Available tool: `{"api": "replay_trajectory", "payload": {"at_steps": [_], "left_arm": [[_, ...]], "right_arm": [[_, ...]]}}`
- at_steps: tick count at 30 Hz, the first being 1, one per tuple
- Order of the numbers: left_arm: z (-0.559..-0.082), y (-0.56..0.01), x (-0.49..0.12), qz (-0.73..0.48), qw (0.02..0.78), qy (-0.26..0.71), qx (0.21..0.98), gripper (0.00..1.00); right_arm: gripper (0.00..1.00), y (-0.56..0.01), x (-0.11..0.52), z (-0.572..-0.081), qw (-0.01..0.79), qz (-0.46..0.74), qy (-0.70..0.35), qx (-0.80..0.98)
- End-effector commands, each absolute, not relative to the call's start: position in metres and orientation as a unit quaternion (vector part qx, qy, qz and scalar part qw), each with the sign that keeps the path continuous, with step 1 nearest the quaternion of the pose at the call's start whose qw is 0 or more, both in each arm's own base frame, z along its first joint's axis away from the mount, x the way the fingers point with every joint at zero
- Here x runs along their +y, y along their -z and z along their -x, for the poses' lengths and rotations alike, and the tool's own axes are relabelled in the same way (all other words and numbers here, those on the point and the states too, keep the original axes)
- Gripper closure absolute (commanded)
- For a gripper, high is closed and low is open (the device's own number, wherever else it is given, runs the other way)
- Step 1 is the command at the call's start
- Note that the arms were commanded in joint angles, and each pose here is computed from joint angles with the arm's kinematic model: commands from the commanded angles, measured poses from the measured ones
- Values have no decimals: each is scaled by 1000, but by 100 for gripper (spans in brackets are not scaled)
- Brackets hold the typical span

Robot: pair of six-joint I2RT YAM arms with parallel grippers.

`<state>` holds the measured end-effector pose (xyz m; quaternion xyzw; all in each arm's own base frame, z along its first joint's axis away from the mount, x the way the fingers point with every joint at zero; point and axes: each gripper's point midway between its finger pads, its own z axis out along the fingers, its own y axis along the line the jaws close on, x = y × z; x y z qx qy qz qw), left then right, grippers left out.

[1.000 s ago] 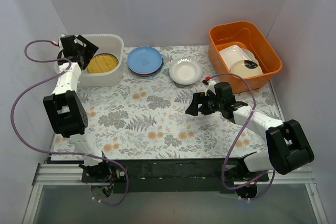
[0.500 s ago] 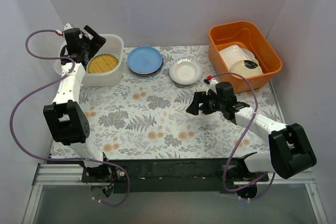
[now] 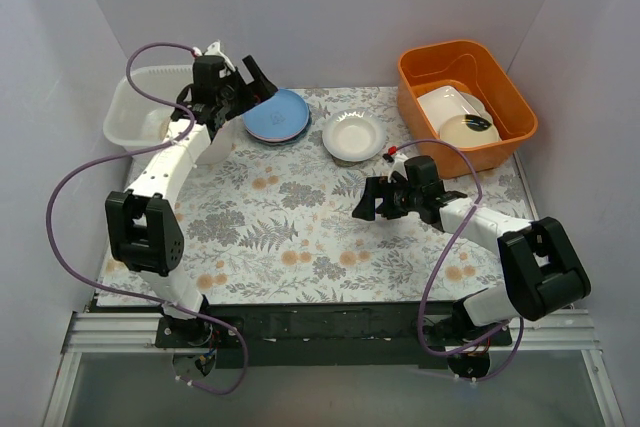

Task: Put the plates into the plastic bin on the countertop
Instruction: Pick up the plate from the corner of the board.

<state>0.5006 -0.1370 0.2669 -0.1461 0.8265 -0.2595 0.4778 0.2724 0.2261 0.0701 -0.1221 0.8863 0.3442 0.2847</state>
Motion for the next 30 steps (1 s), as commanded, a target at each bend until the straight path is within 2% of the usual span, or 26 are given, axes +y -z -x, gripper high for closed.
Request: {"api": "replay_trajectory", "payload": {"at_steps": [1, 11, 17, 26, 30], "left_arm": [[-491, -259, -156, 127, 476, 266, 829, 2], [-493, -193, -248, 78, 402, 324, 853, 3], [-490, -160, -289, 57, 358, 383, 850, 7], [-481, -112, -306, 61, 310, 400, 861, 13], [-482, -103, -308, 62, 311, 408, 856, 16]], "right_arm": [[5, -89, 235, -282, 315, 141, -362, 866], [5, -95, 225, -271, 328, 128, -353, 867], [4, -93, 215, -265, 333, 117, -338, 872], [4, -95, 212, -266, 339, 118, -330, 873], [4, -95, 216, -269, 339, 124, -336, 870]]}}
